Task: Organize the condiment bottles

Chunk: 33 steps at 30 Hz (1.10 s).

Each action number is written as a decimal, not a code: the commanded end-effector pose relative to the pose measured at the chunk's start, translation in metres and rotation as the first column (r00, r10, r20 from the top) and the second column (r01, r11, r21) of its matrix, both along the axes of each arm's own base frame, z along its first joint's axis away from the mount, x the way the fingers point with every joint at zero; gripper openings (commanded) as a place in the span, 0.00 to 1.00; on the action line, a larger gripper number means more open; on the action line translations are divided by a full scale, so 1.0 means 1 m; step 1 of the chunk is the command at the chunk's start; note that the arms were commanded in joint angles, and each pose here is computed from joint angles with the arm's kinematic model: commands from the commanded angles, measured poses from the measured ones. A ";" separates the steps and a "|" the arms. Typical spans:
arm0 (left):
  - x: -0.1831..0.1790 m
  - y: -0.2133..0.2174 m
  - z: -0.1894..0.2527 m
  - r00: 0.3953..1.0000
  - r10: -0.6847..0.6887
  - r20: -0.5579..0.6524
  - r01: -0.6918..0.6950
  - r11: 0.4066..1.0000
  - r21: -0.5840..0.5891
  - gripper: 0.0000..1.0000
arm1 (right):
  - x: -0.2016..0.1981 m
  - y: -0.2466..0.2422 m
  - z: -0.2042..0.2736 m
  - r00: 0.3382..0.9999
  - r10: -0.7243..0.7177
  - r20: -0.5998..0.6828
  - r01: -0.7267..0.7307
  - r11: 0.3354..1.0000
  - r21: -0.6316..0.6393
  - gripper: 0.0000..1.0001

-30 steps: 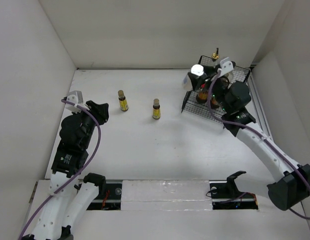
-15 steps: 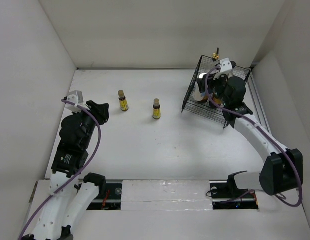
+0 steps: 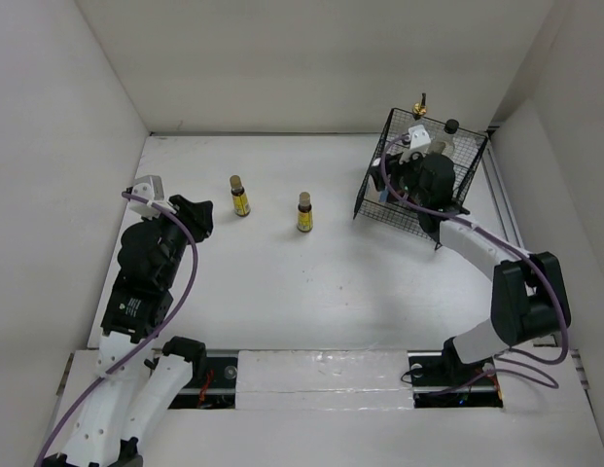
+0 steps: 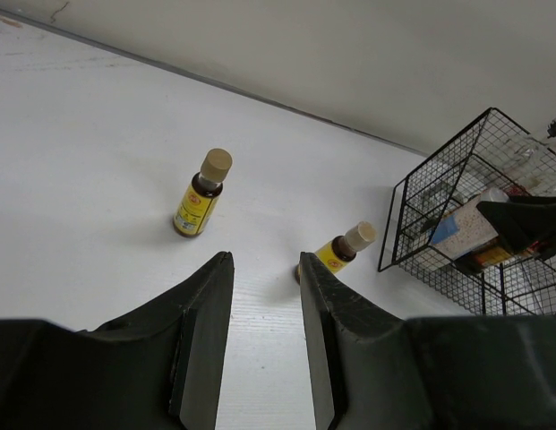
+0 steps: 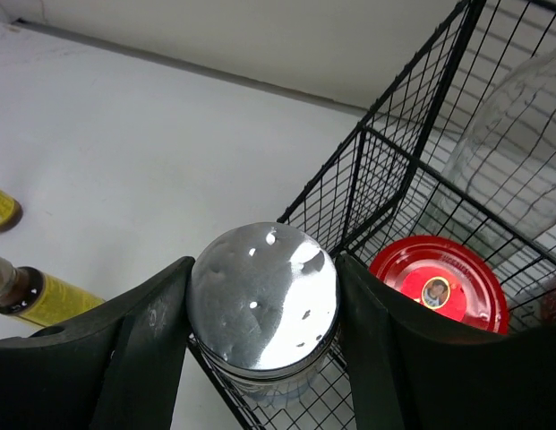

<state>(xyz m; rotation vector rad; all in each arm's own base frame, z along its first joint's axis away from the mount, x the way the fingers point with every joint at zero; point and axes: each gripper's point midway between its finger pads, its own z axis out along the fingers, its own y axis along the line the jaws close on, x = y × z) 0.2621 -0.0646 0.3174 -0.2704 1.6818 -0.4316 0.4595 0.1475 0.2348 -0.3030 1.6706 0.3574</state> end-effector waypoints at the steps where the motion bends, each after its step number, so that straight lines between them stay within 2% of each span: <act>1: 0.003 0.001 0.006 0.999 0.002 0.034 -0.002 1.000 0.005 0.31 | 0.008 0.004 0.045 0.983 -0.022 0.181 0.011 0.998 0.063 0.46; 4: 0.003 0.001 0.006 0.999 0.002 0.034 -0.002 1.000 0.005 0.31 | 0.008 0.005 0.022 0.989 -0.038 0.145 0.029 0.997 0.065 0.49; 7: 0.003 0.001 0.006 0.999 0.002 0.034 -0.002 1.000 0.005 0.31 | 0.006 0.006 0.016 0.990 -0.051 0.128 0.042 0.997 0.070 0.62; 8: 0.005 -0.002 0.004 1.000 -0.010 0.024 0.010 1.000 0.006 0.31 | 0.005 0.006 0.011 0.991 -0.051 0.120 0.043 0.997 0.068 0.71; 12: 0.005 0.000 0.004 1.000 -0.001 0.025 0.001 1.000 0.007 0.31 | -0.002 0.004 0.029 0.988 -0.052 0.148 0.041 0.996 0.077 0.84; 15: 0.005 -0.002 0.004 1.000 -0.010 0.024 0.010 1.000 0.006 0.31 | -0.008 0.000 0.045 0.984 -0.063 0.164 0.050 0.995 0.083 0.92; 16: 0.002 -0.001 0.007 0.999 -0.010 0.035 0.010 1.000 0.004 0.31 | -0.014 -0.002 0.065 0.978 -0.065 0.196 0.047 0.994 0.094 0.92; 21: 0.002 -0.001 0.007 0.999 -0.010 0.035 0.010 1.000 0.004 0.31 | -0.034 0.015 0.090 0.970 -0.030 0.240 0.016 0.998 0.061 0.93; 24: 0.002 -0.001 0.007 0.999 -0.010 0.035 0.010 1.000 0.004 0.31 | -0.051 0.051 0.085 0.972 0.064 0.225 -0.075 0.996 0.042 0.75; 25: 0.003 0.000 0.007 0.999 -0.001 0.035 0.001 1.000 0.004 0.31 | -0.056 0.066 0.077 0.972 0.115 0.205 -0.124 0.992 0.032 0.64; 26: 0.003 0.000 0.007 0.999 -0.001 0.035 0.001 1.000 0.004 0.31 | -0.065 0.090 0.075 0.963 0.181 0.199 -0.190 0.981 0.029 0.48; 28: 0.004 -0.002 0.004 1.000 -0.010 0.026 0.010 1.000 0.006 0.31 | -0.071 0.121 0.049 0.945 0.290 0.150 -0.293 0.956 0.000 0.46; 31: 0.004 -0.002 0.004 1.000 -0.010 0.026 0.010 1.000 0.006 0.31 | -0.079 0.158 0.015 0.928 0.364 0.076 -0.364 0.931 -0.019 0.71; 33: 0.004 -0.002 0.004 1.000 -0.010 0.026 0.010 1.000 0.006 0.31 | -0.086 0.181 0.017 0.897 0.435 0.078 -0.435 0.900 -0.015 0.91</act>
